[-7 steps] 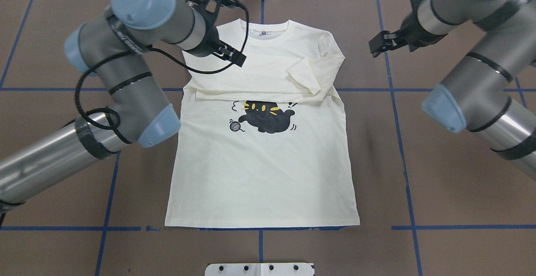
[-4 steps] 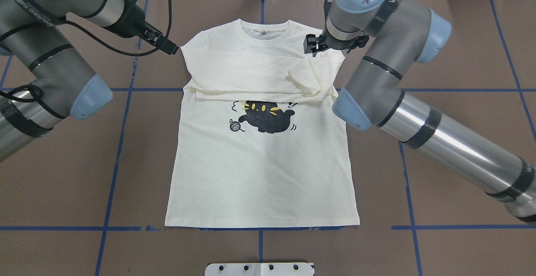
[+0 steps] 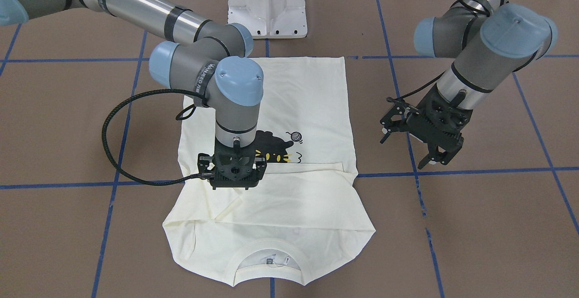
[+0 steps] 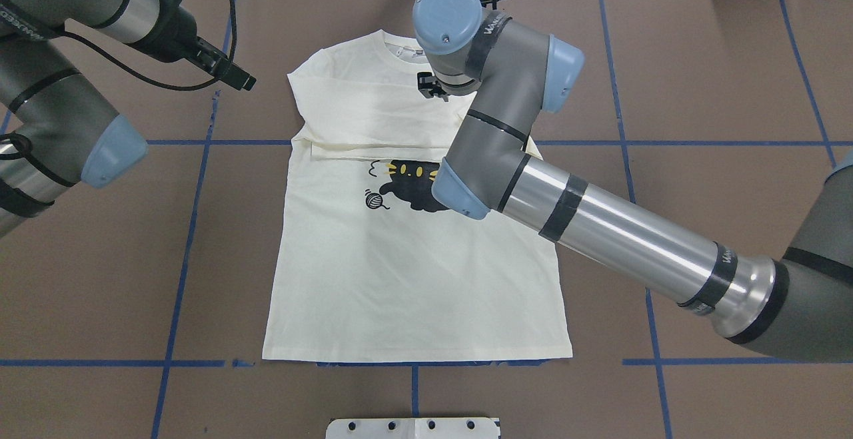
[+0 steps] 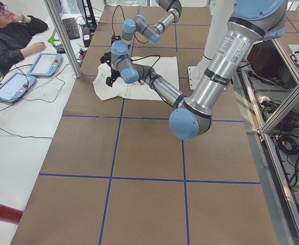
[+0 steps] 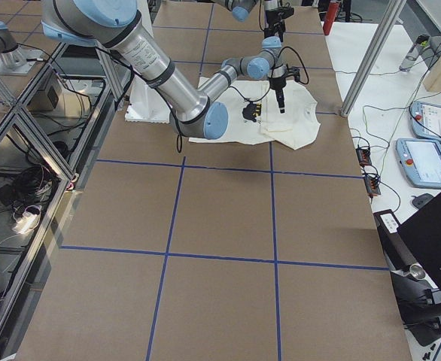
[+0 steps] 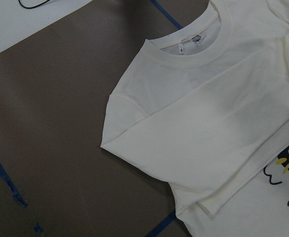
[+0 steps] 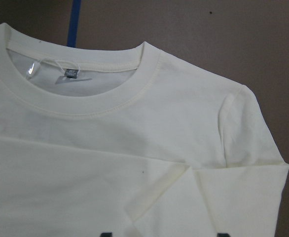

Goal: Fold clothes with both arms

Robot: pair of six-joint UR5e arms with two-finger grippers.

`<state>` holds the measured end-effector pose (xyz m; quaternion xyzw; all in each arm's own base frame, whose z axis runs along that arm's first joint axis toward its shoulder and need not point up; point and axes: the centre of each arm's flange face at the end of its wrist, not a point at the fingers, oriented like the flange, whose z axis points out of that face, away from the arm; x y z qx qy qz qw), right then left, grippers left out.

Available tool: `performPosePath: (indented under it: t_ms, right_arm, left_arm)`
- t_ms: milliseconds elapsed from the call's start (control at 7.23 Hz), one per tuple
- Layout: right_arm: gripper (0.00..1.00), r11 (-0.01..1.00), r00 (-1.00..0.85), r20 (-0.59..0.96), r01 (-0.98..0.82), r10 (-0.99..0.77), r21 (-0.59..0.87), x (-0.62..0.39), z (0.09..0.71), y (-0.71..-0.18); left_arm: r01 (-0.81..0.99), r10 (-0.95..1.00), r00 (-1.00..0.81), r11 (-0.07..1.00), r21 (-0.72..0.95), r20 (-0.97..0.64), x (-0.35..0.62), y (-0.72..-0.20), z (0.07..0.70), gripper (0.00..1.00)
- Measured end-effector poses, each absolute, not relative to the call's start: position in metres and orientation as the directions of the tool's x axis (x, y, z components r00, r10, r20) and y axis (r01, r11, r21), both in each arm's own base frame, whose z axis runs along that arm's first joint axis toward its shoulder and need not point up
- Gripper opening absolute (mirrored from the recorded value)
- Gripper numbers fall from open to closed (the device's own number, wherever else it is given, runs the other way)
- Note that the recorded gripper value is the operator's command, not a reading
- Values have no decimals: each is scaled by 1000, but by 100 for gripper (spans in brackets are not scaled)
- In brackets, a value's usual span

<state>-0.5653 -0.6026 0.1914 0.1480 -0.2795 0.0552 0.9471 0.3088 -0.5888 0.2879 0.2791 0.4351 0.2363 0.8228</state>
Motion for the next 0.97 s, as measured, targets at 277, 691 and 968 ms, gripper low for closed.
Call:
performPosePath:
  t_ms: [277,691,968]
  right_arm:
    - [49,944,863,502,-208,54,256,-594,198,-601]
    - [46,941,890,449,-211,73,265,-614,220,-596]
    - [46,939,898,434,-210,75,272,-618,226,-595]
  left_arm:
    - [-144,626,512,738,659,-589,308,-588,291,100]
    - [-144,623,513,741,656,-591,308,-588,293,100]
    - [-144,623,513,741,656,-591,308,-588,293,100]
